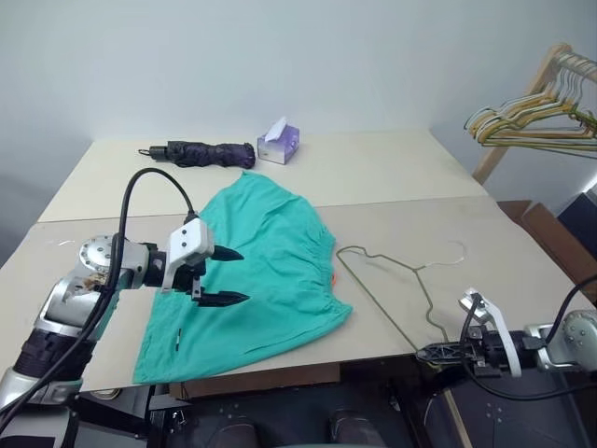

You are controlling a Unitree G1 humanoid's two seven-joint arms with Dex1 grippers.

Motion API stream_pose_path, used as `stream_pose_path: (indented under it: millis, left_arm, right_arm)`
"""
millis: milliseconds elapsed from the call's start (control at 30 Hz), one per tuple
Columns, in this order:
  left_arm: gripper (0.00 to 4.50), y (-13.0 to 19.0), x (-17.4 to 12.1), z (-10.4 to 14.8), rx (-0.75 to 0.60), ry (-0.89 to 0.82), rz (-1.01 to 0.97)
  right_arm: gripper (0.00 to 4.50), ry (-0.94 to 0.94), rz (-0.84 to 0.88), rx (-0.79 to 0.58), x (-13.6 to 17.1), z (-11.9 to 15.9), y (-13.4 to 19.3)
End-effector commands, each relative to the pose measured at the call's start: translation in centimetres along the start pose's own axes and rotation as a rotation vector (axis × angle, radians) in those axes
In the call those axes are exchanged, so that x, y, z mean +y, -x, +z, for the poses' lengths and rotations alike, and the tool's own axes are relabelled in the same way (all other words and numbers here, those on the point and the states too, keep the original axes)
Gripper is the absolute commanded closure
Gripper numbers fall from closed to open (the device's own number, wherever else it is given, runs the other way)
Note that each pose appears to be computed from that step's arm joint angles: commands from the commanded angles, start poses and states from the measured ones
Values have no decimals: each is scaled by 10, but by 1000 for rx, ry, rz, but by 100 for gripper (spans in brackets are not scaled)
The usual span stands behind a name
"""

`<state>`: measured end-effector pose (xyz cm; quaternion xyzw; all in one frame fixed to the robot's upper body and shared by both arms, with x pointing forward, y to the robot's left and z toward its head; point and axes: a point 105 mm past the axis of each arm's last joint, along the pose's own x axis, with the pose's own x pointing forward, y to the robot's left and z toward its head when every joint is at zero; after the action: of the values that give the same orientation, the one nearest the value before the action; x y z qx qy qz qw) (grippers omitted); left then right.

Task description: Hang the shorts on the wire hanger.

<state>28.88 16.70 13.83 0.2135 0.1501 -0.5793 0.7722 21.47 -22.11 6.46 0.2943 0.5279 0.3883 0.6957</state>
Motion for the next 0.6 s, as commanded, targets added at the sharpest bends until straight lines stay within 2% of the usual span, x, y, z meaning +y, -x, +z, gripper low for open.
stream_pose_path:
  millis: [33,200,267,367,600]
  left_arm:
    - [4,4,4,1,-1,-35,40]
    - [4,5,5,-3,9,-42,49]
    - [4,4,5,-3,8,-47,53]
    - [4,3,5,-4,10,-51,55]
    - [4,2,4,-5,15,-53,67]
  right_arm:
    - [450,68,60,-18,10,11,-5]
    - [450,140,113,-12,25,17,-6]
    - [450,181,101,30,27,13,-8]
    - [450,230,34,91,20,9,-14]
    - [450,229,-11,79,11,29,-10]
